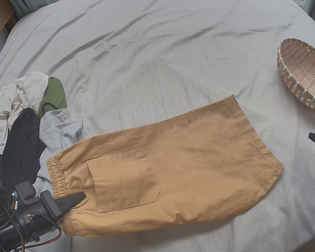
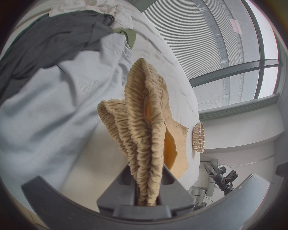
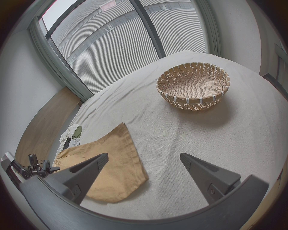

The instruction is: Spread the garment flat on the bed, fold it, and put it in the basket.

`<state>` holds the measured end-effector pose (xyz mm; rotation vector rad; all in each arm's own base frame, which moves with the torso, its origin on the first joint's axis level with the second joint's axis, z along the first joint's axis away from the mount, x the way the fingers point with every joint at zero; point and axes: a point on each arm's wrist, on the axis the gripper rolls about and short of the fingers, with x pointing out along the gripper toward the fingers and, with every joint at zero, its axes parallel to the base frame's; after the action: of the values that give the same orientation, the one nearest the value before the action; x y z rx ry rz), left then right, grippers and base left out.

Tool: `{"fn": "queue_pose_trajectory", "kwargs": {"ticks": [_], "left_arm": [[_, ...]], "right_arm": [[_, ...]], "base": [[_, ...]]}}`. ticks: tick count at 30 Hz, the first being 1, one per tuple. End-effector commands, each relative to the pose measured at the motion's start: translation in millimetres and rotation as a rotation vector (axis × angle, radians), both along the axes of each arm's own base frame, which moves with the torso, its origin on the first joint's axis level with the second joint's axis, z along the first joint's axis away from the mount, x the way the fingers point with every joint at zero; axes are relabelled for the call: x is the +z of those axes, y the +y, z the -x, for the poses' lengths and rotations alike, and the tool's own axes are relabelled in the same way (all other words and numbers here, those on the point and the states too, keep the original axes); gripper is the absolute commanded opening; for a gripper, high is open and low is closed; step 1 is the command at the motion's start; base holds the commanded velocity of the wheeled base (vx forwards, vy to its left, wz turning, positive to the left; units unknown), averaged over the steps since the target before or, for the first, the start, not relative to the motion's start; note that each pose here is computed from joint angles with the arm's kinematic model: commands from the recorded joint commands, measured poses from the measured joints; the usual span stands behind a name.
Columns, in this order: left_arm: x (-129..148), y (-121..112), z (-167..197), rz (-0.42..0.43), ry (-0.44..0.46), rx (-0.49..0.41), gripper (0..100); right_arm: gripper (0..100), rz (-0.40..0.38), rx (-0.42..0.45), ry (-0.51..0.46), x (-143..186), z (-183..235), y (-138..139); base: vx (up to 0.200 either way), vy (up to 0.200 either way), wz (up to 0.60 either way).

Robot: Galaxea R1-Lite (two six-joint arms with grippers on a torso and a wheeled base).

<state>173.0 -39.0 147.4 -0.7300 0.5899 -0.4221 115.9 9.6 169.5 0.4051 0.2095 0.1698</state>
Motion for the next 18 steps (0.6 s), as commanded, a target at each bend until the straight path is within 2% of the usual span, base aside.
{"fn": "queue_pose_trajectory", "kwargs": {"ticks": [1,9,18], "left_arm": [[19.6,17.5,14.7,-0.022,-0.079,0.058,0],[24.0,15.7,13.8,-0.067,-0.059,0.03,0],[36.4,-16.6,8.2,-0.083,-0.1,-0.094,0]], "right_arm": [[100,0.0,0.002,0.011,0.4,-4.7,0.3],[100,0.0,0.0,0.011,-0.1,-3.9,0.1],[100,-0.001,0.0,0.017,-1.5,-3.8,0.1]], "base": [[0.0,0.0,0.0],[0.0,0.0,0.0],[0.0,0.0,0.0]]}}
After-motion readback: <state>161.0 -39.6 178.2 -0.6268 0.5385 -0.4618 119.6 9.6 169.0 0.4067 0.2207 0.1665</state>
